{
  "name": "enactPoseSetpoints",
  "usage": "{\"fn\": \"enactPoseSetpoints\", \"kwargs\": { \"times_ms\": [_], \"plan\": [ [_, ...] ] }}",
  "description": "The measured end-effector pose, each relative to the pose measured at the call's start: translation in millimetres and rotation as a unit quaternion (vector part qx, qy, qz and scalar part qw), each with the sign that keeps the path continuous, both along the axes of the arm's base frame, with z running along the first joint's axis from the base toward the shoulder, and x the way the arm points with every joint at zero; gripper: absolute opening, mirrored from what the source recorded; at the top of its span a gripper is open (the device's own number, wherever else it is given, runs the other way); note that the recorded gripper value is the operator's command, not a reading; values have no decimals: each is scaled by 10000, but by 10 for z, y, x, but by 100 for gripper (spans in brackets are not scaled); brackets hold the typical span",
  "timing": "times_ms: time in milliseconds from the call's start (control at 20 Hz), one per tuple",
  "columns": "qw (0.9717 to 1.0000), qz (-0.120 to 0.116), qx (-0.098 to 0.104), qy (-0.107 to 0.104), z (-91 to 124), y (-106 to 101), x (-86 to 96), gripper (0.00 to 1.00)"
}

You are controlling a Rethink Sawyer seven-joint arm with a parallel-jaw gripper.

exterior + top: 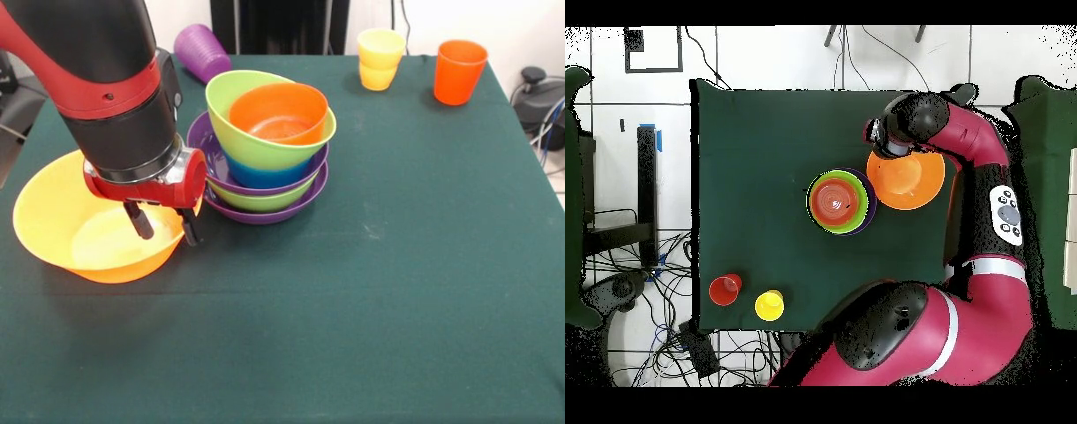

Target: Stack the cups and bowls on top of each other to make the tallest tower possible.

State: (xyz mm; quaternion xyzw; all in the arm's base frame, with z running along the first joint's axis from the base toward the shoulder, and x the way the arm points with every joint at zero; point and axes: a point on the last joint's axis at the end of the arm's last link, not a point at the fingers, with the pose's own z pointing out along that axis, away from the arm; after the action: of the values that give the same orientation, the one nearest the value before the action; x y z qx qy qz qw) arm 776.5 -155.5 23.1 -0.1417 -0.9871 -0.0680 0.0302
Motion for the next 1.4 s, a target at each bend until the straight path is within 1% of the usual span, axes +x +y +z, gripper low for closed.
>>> {"fn": "enactPoseSetpoints", "kwargs": {
  "times_ms": [600,1000,1200,1400],
  "plan": [
    [10000,-19,-20,-31,-114,-4,-22,100],
    [9999,-45,-93,40,-163,-79,-81,100],
    [9998,-71,-171,124,-218,-158,-148,100],
    [9996,-80,-202,173,-258,-187,-186,100]
  ]
}}
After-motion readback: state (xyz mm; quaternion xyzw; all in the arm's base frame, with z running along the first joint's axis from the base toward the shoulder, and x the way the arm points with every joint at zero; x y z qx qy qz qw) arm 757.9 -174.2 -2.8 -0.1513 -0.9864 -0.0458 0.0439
